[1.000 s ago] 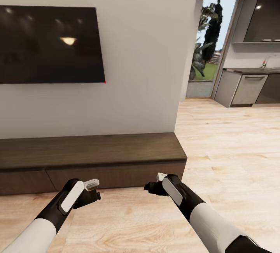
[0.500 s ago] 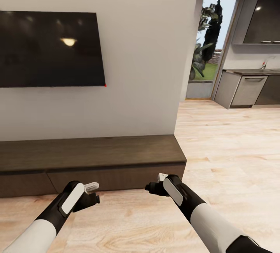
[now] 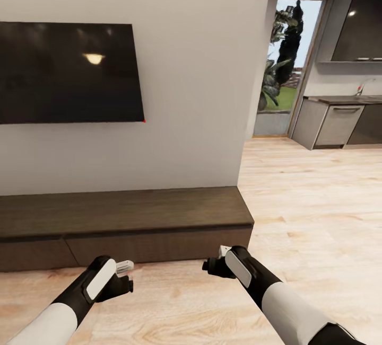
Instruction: Place each of the two pumpkins and all three candles from the living room inside a cabinet in the living room (use any cabinet), then make sure every cabinet is closed, and position the cauldron so it is next to a table in the living room.
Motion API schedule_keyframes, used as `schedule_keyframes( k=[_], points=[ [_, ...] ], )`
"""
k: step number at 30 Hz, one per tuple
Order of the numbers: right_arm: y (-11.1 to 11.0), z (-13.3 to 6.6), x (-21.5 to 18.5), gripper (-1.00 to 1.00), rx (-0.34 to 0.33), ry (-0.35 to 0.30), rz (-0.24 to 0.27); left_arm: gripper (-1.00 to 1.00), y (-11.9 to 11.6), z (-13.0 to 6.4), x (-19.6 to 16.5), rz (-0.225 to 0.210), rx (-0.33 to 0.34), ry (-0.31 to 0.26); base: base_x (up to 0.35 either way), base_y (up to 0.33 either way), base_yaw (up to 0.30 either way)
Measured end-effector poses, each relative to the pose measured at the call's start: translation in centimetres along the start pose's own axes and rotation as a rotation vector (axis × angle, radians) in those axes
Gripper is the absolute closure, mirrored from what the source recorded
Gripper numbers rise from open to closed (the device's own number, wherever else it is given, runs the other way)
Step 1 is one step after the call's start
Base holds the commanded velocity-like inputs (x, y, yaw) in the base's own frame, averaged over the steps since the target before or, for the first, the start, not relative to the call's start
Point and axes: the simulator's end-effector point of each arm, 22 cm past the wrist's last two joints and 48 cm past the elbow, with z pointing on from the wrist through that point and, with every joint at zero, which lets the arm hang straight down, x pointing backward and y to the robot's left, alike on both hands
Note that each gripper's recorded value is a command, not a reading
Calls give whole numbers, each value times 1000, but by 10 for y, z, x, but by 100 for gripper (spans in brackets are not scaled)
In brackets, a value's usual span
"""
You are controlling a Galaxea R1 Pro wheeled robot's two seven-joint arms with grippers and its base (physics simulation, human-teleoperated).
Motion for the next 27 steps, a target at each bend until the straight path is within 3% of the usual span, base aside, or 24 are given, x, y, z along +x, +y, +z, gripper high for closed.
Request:
schedule_keyframes(
  k=[11, 16, 20, 24, 27],
  points=[
    [-15, -8, 16, -100, 33, 49, 18, -100, 24, 6, 22, 3, -85, 29, 0, 0, 0],
    [-25, -9, 23, -100, 55, 49, 38, -100, 37, 8, 26, 4, -132, 6, 0, 0, 0],
    [-50, -5, 40, -100, 112, 61, 67, -100, 47, 10, 31, 15, -162, -9, 0, 0, 0],
    [-77, -2, 56, -100, 174, 39, 100, -100, 52, 19, 42, 0, -128, -19, 0, 0, 0],
    [-98, 1, 78, -100, 220, 10, 120, -100, 61, 27, 54, 33, -125, -46, 0, 0, 0]
  ],
)
